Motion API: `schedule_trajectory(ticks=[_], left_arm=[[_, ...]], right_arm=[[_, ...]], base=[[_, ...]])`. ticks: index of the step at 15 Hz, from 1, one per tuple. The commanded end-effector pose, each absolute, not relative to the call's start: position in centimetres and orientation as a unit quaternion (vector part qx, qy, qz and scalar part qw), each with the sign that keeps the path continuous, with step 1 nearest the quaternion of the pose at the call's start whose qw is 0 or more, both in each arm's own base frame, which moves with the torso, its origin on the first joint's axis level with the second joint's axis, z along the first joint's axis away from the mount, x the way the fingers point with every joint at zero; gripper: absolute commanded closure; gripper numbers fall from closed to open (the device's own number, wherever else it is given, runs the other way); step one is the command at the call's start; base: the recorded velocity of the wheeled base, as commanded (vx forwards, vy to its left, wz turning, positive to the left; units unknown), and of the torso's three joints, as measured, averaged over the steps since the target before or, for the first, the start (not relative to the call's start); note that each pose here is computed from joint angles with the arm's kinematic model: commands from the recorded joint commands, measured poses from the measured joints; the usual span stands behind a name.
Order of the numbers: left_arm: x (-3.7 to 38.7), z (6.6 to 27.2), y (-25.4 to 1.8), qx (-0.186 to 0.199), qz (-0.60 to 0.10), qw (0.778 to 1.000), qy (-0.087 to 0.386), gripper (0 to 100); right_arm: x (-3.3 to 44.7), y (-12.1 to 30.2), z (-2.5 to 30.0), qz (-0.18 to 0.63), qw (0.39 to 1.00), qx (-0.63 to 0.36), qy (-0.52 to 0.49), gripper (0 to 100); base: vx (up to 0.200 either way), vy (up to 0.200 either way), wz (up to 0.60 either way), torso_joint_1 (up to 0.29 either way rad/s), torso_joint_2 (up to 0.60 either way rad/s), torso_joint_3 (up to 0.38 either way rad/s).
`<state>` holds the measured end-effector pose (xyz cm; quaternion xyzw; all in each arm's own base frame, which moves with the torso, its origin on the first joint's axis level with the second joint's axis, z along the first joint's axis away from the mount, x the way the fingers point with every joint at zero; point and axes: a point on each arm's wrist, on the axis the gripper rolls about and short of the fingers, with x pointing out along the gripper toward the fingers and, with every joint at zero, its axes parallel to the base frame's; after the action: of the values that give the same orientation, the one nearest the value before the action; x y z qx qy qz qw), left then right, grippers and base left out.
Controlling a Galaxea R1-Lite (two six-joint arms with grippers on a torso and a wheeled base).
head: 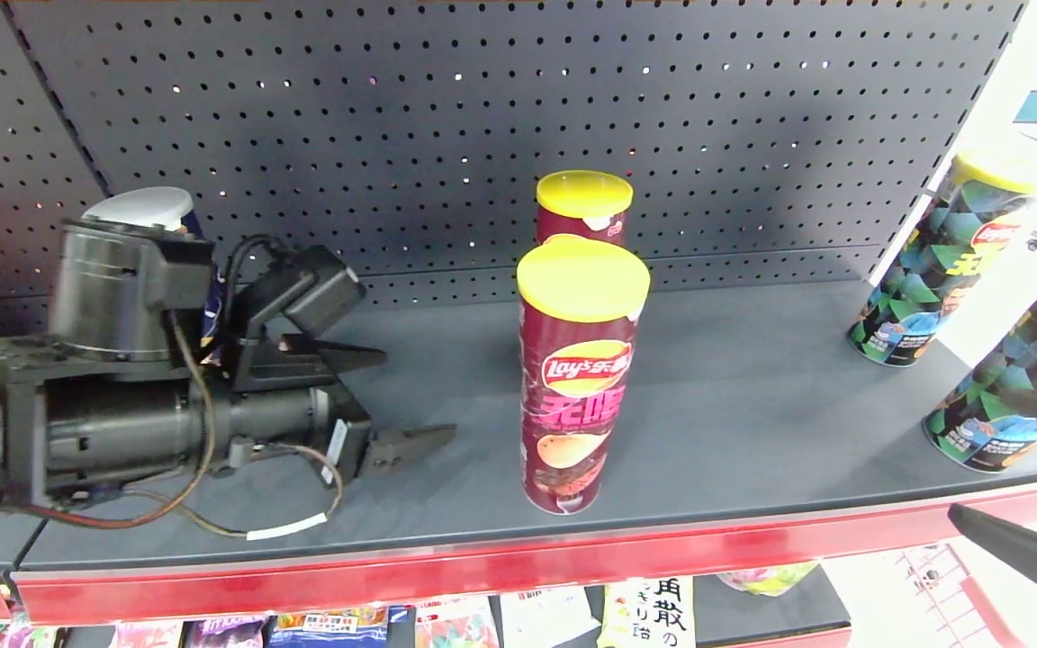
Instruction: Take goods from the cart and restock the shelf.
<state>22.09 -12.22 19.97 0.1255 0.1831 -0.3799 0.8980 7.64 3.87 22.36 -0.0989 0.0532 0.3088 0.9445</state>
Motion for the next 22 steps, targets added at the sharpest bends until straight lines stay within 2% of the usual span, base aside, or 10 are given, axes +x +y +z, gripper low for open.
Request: schedule_trajectory(ticks=[1,2,3,5,6,8,13,22], left_arm=[[14.8,23.2,-6.0,0.125,-0.267,0.948,0.122,0],[12.3,23.6,-4.7,0.143,-0.214,0.96,0.112,0],[11.0,23.6,-4.1,0.145,-0.198,0.963,0.111,0],[8.8,23.4,-3.1,0.133,-0.179,0.97,0.1,0],[7.0,22.8,-1.8,0.12,-0.127,0.98,0.096,0],[6.7,23.4,-0.9,0.12,-0.068,0.987,0.087,0],[6.1,23.7,-0.7,0.119,-0.062,0.988,0.074,0],[5.6,22.8,-0.7,0.116,-0.062,0.988,0.08,0]], right_arm=[[6.5,2.6,21.9,0.253,0.962,-0.096,0.04,0],[6.2,2.0,21.4,0.216,0.971,-0.096,0.043,0],[6.0,1.6,21.1,0.194,0.975,-0.095,0.044,0],[6.0,1.1,20.5,0.149,0.983,-0.091,0.057,0],[6.3,0.6,20.3,0.113,0.988,-0.086,0.068,0],[6.2,0.5,20.0,0.1,0.99,-0.073,0.071,0],[5.6,0.4,19.9,0.097,0.991,-0.073,0.061,0],[4.3,0.4,17.8,0.097,0.99,-0.075,0.066,0]], base=[[0.0,0.0,0.0,0.0,0.0,0.0],[0.0,0.0,0.0,0.0,0.0,0.0],[0.0,0.0,0.0,0.0,0.0,0.0],[0.0,0.0,0.0,0.0,0.0,0.0],[0.0,0.0,0.0,0.0,0.0,0.0],[0.0,0.0,0.0,0.0,0.0,0.0],[0.0,0.0,0.0,0.0,0.0,0.0],[-0.2,0.0,0.0,0.0,0.01,0.004]])
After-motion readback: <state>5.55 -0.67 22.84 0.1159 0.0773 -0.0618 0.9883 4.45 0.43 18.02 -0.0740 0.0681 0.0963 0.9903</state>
